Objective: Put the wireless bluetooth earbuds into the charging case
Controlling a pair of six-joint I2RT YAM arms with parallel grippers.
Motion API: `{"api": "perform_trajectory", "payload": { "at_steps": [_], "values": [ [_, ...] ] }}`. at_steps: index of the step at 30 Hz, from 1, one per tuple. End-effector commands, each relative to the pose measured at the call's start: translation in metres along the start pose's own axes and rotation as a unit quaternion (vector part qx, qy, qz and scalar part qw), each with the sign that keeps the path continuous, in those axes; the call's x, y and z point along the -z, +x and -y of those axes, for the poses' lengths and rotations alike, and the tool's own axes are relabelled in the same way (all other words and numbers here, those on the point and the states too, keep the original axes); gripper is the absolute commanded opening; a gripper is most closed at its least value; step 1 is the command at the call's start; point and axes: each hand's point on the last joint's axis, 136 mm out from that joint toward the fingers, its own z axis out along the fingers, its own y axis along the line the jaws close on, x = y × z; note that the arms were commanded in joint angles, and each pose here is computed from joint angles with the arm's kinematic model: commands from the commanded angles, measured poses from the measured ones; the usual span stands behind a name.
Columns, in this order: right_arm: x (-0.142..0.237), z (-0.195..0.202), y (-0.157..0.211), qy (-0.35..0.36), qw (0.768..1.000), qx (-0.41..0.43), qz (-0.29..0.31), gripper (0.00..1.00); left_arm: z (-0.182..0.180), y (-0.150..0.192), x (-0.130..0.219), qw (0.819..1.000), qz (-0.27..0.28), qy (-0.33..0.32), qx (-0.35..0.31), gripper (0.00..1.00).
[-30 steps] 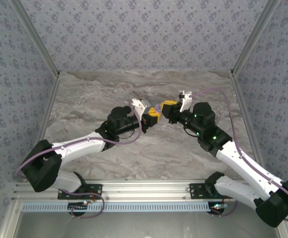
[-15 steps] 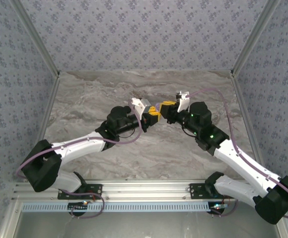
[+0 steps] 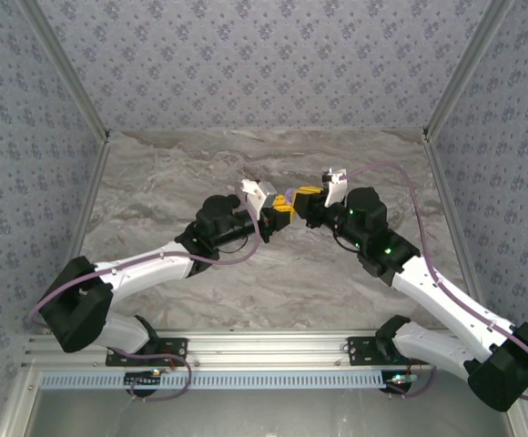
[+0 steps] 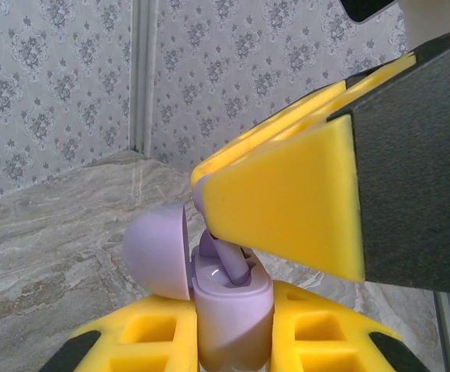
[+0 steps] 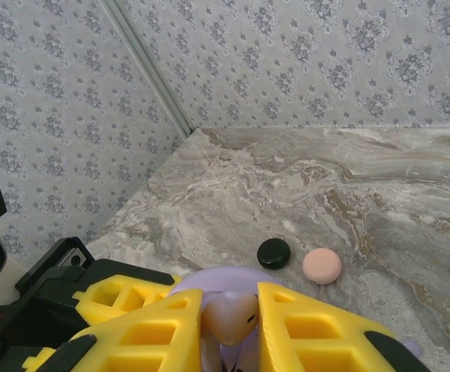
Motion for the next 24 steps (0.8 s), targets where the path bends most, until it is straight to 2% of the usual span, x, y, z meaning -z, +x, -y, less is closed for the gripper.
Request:
{"api": "perform_trajectory", "payload": {
  "at_steps": [1, 9, 24],
  "values": [
    [0.003, -0.001, 0.004, 0.003, 1.0, 0.01, -0.008, 0.25, 0.006, -0.027, -0.003, 0.999, 0.038, 0.009, -0.008, 0.0],
    [0.005, -0.009, -0.001, -0.015, 1.0, 0.006, -0.012, 0.31, 0.006, -0.026, -0.004, 0.999, 0.038, 0.01, -0.006, 0.0],
    [0.023, -0.01, -0.039, -0.023, 0.999, -0.021, -0.019, 0.64, 0.007, -0.029, -0.003, 0.999, 0.049, 0.014, 0.002, 0.0]
  ]
}}
